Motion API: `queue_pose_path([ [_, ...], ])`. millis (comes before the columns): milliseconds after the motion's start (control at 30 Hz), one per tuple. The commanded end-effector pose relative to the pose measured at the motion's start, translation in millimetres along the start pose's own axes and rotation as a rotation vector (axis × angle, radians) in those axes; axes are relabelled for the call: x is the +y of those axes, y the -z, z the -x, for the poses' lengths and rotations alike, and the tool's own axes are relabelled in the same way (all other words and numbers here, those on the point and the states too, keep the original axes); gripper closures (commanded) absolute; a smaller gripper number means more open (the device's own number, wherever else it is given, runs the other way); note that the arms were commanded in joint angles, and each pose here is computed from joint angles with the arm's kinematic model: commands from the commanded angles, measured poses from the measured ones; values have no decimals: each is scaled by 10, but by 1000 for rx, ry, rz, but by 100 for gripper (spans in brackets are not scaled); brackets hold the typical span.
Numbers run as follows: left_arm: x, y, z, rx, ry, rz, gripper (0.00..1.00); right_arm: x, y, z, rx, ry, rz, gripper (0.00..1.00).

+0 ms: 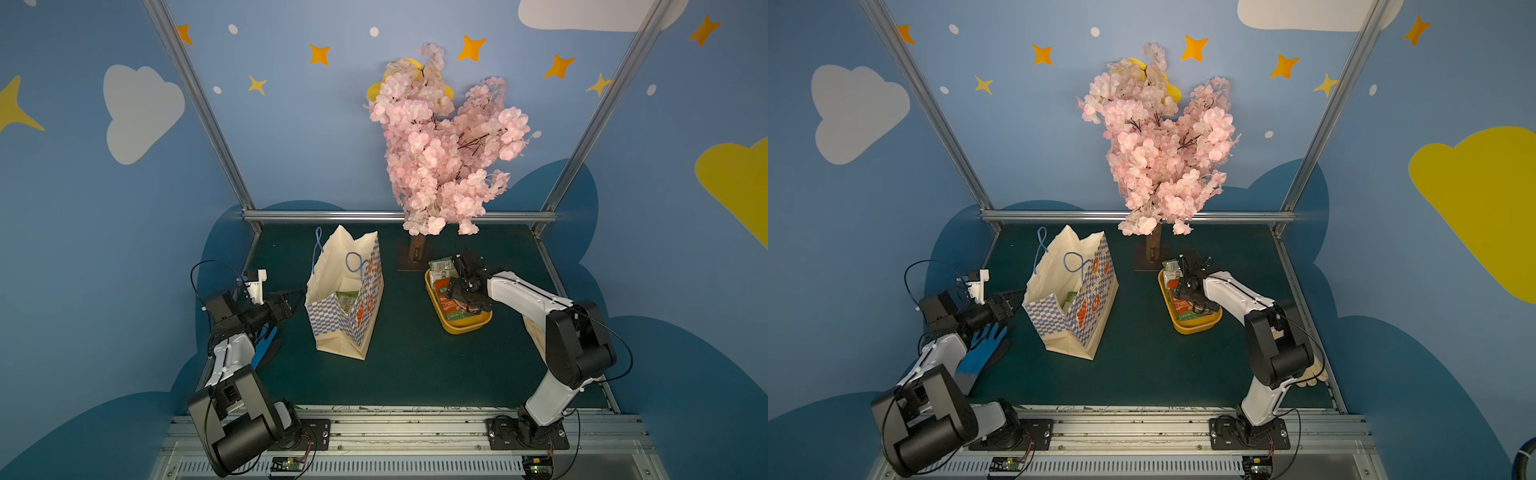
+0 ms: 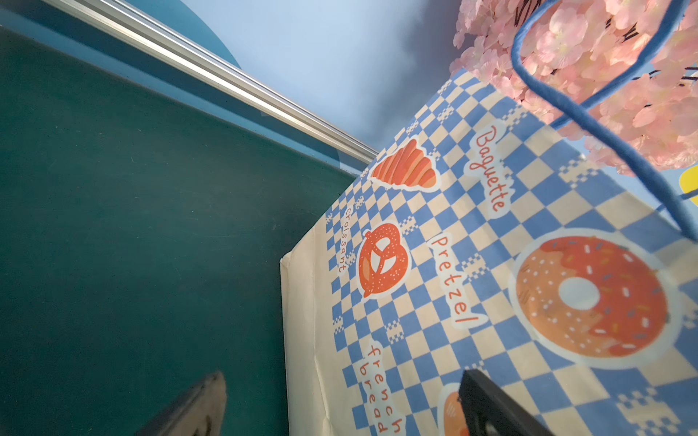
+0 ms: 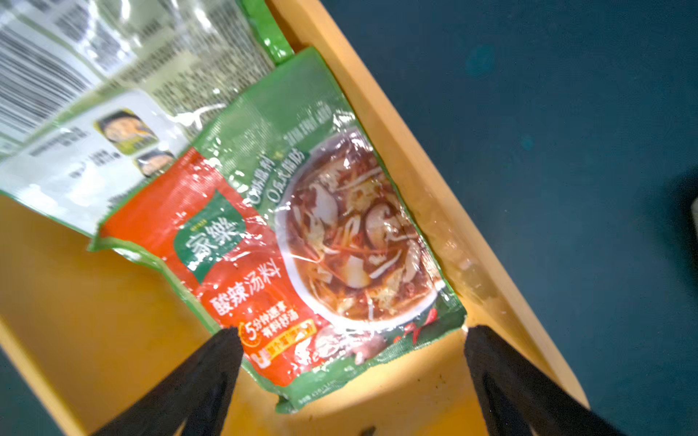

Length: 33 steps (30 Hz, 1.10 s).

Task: Place the condiment packets inside the bag
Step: Pick up the condiment packet from the storage box.

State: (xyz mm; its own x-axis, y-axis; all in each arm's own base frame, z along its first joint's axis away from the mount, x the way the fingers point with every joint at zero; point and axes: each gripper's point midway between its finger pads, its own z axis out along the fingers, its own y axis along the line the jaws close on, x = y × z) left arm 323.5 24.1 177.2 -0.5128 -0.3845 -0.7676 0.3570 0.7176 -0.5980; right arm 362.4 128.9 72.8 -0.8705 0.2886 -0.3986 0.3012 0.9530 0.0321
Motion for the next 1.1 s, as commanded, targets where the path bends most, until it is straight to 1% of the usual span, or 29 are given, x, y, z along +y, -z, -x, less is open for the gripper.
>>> queue_pose_path([
  [0,-30,6,6,-6,-26,-5,0,-47,-123,-116,47,-5,-28,2],
  [167,-25,6,10,-6,-26,-3,0,47,-472,-198,82,-63,-13,2],
  [433,-11,5,10,-6,-25,-1,0,212,-857,-177,60,-124,50,2],
  [500,-10,4,11,-6,-26,1,0,274,-920,-160,40,-149,90,6],
  [600,-9,5,8,-6,-28,2,0,395,-978,-151,2,-193,193,25],
  [733,3,4,8,-6,-25,6,0,523,-904,-62,-66,-225,318,59],
  [833,4,1,3,-5,-22,7,0,589,-796,13,-109,-231,396,77],
  [933,-4,4,6,-6,-24,7,0,714,-644,104,-146,-225,503,95],
  [967,-7,4,-1,-6,-24,7,0,751,-594,129,-155,-219,532,100],
  [1067,-14,6,3,-7,-28,8,0,907,-421,221,-192,-198,639,100],
])
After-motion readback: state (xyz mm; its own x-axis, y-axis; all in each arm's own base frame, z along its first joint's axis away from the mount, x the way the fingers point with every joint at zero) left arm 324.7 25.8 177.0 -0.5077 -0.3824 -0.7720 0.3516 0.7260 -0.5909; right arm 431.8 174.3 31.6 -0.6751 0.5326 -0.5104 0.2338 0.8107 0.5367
